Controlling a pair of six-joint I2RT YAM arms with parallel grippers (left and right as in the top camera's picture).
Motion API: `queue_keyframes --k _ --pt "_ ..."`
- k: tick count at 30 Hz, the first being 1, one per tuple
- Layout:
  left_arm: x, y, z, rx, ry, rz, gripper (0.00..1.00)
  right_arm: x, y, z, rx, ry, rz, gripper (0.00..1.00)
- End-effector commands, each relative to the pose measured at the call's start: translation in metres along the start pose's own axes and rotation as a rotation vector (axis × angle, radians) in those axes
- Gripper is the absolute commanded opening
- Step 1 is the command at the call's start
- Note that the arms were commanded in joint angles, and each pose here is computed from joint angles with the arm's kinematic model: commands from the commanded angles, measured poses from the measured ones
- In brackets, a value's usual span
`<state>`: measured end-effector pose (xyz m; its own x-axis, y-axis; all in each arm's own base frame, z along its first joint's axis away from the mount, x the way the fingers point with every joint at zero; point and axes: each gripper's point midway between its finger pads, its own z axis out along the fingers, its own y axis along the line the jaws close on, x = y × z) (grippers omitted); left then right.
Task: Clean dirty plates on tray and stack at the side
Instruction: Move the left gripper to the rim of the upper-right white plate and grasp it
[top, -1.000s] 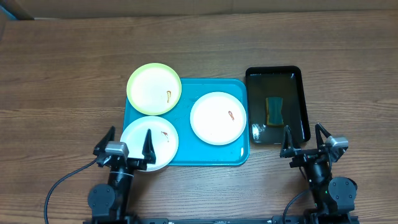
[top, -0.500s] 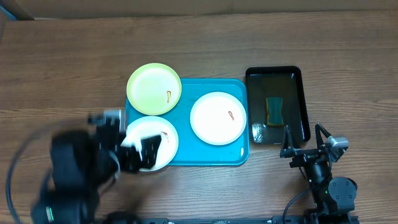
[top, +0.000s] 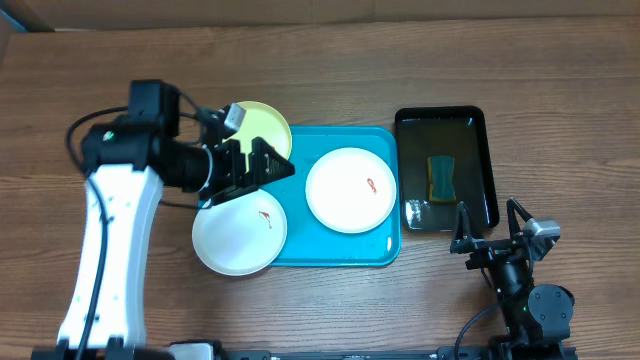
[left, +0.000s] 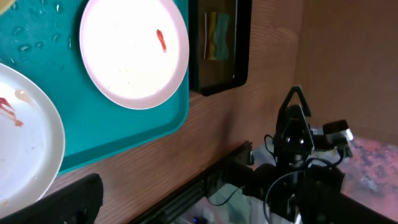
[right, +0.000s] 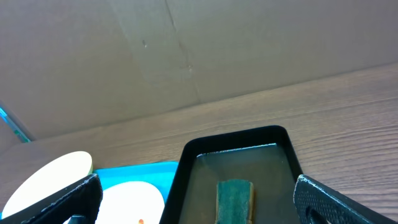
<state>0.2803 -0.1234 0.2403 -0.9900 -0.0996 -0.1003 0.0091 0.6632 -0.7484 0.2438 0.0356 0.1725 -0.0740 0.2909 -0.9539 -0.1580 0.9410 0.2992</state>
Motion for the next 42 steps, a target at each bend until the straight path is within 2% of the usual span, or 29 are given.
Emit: queue_keyframes --k 1,2,3,4,5,7,10,13,15,17,19,24,28,31,35,40,42 --pt "-0.009 -0.001 0.018 0.045 0.063 -0.042 0.69 0.002 0.001 0.0 -0.007 -0.004 -0.003 1.0" --pt "-0.008 0.003 0.025 0.025 0.084 -0.044 0.6 0.002 0.001 0.0 -0.007 -0.004 -0.003 1.0" --pt "-0.007 0.011 0.032 -0.024 0.103 -0.04 0.47 0.002 0.001 0.0 -0.007 -0.004 -0.003 1.0" --pt "-0.007 0.021 0.04 -0.093 0.115 -0.024 0.4 0.002 0.001 0.0 -0.007 -0.004 -0.003 1.0" --pt "-0.008 0.031 0.045 -0.167 0.117 -0.013 0.36 0.002 0.001 0.0 -0.007 -0.003 -0.003 1.0" --pt "-0.013 0.055 0.057 -0.355 0.101 -0.015 0.36 0.002 0.001 0.0 -0.007 -0.004 -0.003 1.0" --pt "-0.02 0.073 0.073 -0.525 0.071 0.0 0.38 0.002 0.001 0.0 -0.007 -0.004 -0.003 1.0" --pt "-0.03 0.078 0.092 -0.602 0.056 0.076 0.46 0.002 0.001 0.0 -0.007 -0.004 -0.003 1.0" --pt "-0.035 0.083 0.103 -0.643 0.052 0.11 0.59 0.002 0.001 0.0 -0.007 -0.004 -0.003 1.0" --pt "-0.038 0.089 0.113 -0.675 0.056 0.118 0.59 0.002 0.001 0.0 -0.007 -0.004 -0.003 1.0" --pt "-0.039 0.096 0.125 -0.68 0.067 0.104 0.53 0.002 0.001 0.0 -0.007 -0.003 -0.003 1.0" --pt "-0.044 0.117 0.149 -0.697 0.086 0.038 0.45 0.002 0.001 0.0 -0.007 -0.004 -0.003 1.0" --pt "-0.043 0.131 0.165 -0.701 0.119 0.021 0.44 0.002 0.001 0.0 -0.007 -0.004 -0.003 1.0" --pt "-0.039 0.135 0.176 -0.678 0.15 0.006 0.38 0.002 0.001 0.0 -0.007 -0.004 -0.003 1.0" --pt "-0.037 0.144 0.185 -0.685 0.171 -0.006 0.38 0.002 0.001 0.0 -0.007 -0.004 -0.003 1.0" --pt "-0.038 0.148 0.188 -0.686 0.174 -0.007 0.25 0.002 0.001 0.0 -0.007 -0.003 -0.003 1.0" --pt "-0.039 0.147 0.19 -0.678 0.17 -0.005 0.24 0.002 0.001 0.0 -0.007 -0.004 -0.003 1.0"
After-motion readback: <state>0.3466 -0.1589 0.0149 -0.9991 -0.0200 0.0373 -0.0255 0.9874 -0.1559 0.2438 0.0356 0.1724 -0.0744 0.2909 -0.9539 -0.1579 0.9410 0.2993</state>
